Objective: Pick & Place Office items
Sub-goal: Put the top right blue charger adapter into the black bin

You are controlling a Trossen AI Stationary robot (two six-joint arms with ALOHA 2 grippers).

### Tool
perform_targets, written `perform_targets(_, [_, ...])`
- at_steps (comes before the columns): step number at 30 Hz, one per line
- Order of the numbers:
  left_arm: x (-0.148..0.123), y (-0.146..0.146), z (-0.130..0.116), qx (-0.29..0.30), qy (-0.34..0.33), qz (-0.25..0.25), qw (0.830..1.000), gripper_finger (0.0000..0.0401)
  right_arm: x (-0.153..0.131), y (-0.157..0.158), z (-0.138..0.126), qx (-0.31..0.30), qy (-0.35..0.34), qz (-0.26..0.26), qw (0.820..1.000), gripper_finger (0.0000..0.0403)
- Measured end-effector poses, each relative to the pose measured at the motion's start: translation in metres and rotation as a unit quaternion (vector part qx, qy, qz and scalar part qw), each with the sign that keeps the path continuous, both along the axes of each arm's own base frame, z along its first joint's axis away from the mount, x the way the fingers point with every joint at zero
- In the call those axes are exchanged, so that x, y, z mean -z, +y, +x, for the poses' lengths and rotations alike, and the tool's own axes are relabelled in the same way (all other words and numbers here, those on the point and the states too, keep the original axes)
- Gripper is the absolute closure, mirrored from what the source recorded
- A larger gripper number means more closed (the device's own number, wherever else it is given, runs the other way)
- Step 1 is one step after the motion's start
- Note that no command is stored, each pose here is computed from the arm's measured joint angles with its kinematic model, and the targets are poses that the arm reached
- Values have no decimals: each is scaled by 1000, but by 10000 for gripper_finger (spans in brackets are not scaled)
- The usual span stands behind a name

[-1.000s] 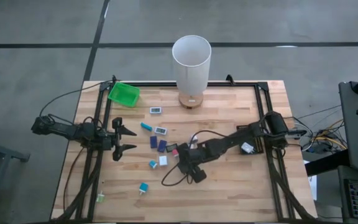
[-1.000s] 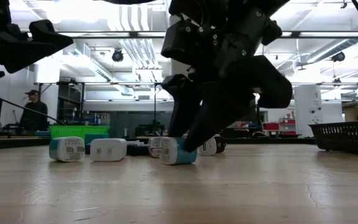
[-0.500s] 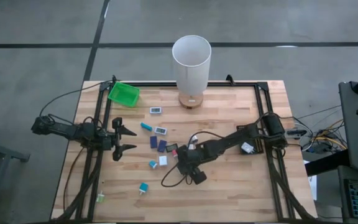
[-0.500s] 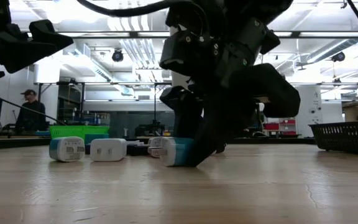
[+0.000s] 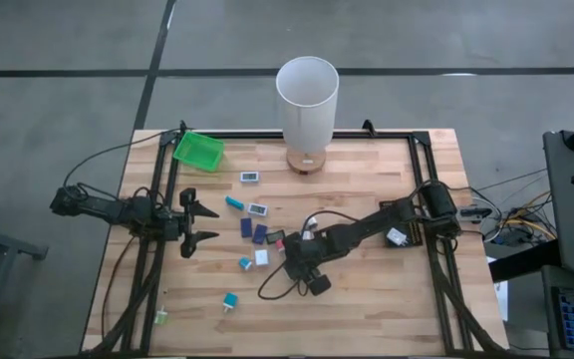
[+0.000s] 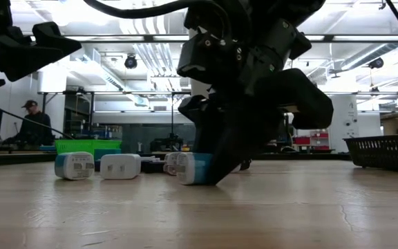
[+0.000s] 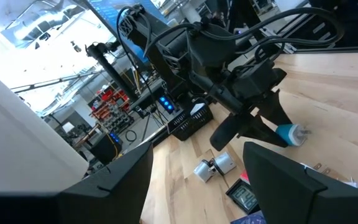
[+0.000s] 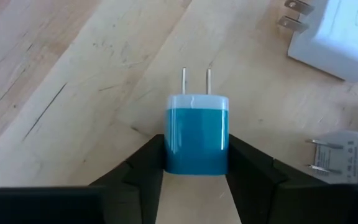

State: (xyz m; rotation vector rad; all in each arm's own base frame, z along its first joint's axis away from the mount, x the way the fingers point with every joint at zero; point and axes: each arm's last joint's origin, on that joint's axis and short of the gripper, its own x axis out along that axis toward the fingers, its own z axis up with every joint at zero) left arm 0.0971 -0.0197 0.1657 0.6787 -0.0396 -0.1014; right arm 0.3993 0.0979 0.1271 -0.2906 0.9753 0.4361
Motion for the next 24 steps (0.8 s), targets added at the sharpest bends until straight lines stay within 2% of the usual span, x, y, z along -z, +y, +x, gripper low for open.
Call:
perform_targets(4, [0, 0, 0, 0, 0, 0, 1000, 144, -2, 0, 0, 1, -3, 0, 1000, 275])
perform_targets(13, [0, 0, 0, 0, 0, 0, 1000, 144, -3, -1, -1, 17, 2, 7, 1000, 268])
perform_targets(17, [0, 0, 0, 0, 0, 0, 1000, 144, -13, -2, -4, 30, 8, 11, 999, 268])
perform_targets(21, [0, 0, 0, 0, 0, 0, 1000, 144, -33, -6, -12, 69, 12, -1, 998, 268])
perform_targets(24, [0, 0, 0, 0, 0, 0, 1000, 144, -55, -10, -23, 126, 21, 6, 992, 268])
